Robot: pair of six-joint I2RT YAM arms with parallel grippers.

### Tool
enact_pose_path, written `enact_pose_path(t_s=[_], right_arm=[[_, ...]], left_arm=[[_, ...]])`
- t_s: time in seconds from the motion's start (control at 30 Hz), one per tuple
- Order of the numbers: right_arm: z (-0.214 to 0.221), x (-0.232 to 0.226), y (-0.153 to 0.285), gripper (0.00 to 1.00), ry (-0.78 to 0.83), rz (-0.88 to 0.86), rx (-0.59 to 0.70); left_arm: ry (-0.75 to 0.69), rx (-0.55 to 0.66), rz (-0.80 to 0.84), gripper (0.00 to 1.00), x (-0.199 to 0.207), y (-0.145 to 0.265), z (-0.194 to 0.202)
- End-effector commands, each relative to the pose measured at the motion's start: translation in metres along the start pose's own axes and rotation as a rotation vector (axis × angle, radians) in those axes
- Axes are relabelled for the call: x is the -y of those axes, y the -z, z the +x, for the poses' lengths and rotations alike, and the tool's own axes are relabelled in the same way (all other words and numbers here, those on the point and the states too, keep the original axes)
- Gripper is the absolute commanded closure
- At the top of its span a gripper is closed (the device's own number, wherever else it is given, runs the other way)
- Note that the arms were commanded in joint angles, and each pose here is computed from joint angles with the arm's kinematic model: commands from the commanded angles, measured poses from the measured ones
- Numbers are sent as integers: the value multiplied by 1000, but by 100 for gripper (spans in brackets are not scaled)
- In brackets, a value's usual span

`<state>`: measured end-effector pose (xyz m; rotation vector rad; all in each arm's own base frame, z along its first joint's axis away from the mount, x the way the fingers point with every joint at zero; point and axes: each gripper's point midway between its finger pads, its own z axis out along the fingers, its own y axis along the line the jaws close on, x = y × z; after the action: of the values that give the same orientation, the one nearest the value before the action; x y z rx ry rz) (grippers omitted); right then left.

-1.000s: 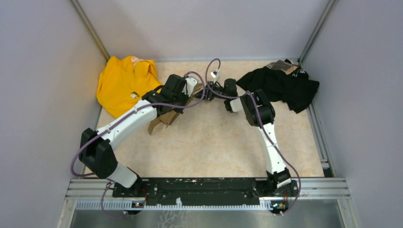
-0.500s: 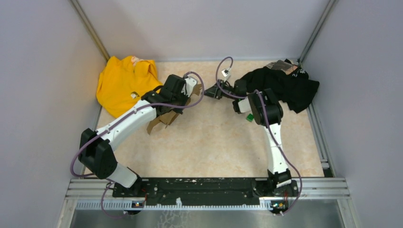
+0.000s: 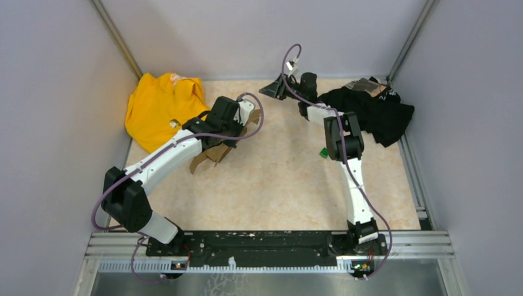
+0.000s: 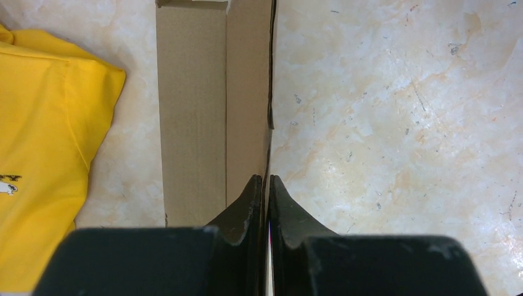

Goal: Fold the paper box

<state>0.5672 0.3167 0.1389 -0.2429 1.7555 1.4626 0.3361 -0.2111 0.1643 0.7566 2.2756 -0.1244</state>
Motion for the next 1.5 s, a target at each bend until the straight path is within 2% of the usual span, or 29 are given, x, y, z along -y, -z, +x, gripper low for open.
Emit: enact_pose_path(t_s=[0.0,0.23,0.53,1.2,1.47], right_arm=[[26,6,-29,63,-24,-7,-105],[62,15,-53,63,-85,-60,-187],[94,-5,-64,63,-90,-167,-244],[113,-58,-2,64,-34,-235,-233],[114,-74,22,62,14,-246,-190]], left_arm=[[16,1,30,89,1,6,1],[24,7,46,89,-2,8,1],[44,14,68,88,-3,6,2],[126,6,137,86,4,7,-1],[142,10,195,84,15,14,-4]])
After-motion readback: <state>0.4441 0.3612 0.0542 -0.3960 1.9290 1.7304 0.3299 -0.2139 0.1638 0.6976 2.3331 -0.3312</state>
